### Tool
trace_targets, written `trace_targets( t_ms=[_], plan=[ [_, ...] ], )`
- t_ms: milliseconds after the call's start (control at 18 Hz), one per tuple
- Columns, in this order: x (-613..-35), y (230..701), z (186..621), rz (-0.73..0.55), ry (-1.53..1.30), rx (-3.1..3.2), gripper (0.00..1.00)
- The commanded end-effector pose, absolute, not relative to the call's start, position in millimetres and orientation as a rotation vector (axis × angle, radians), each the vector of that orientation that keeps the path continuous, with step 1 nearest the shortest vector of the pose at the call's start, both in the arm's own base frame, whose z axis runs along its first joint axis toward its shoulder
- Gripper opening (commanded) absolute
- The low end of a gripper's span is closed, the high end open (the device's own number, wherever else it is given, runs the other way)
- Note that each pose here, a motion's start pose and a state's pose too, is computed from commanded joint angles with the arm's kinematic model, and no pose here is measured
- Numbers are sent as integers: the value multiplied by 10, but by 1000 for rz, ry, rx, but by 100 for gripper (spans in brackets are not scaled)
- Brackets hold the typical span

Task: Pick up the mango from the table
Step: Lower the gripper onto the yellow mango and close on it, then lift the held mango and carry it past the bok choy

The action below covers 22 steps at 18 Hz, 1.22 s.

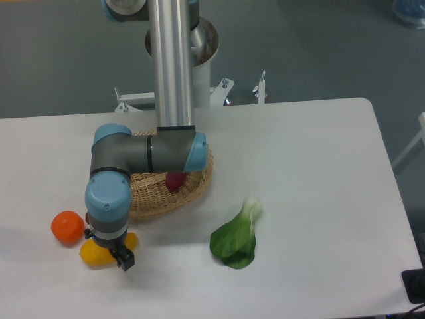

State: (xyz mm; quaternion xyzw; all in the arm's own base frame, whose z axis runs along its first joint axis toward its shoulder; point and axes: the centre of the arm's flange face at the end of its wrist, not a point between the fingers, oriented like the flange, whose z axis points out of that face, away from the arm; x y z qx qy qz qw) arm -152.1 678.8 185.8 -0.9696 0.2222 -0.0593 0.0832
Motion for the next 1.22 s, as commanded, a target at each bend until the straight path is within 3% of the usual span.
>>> trace_targets(
  t_ms=[167,333,722,1000,1222],
  plan=[
    [-1523,6788,1913,-170,653,-2894,51],
    [-1547,6773,1981,-127,648,-2907,37],
    [-1701,6727,2297,-40,619,-2899,36],
    [-2285,6472,2526,131,525,-2973,37],
    [-2776,6342,2736,168,421,-2962,38]
  ],
)
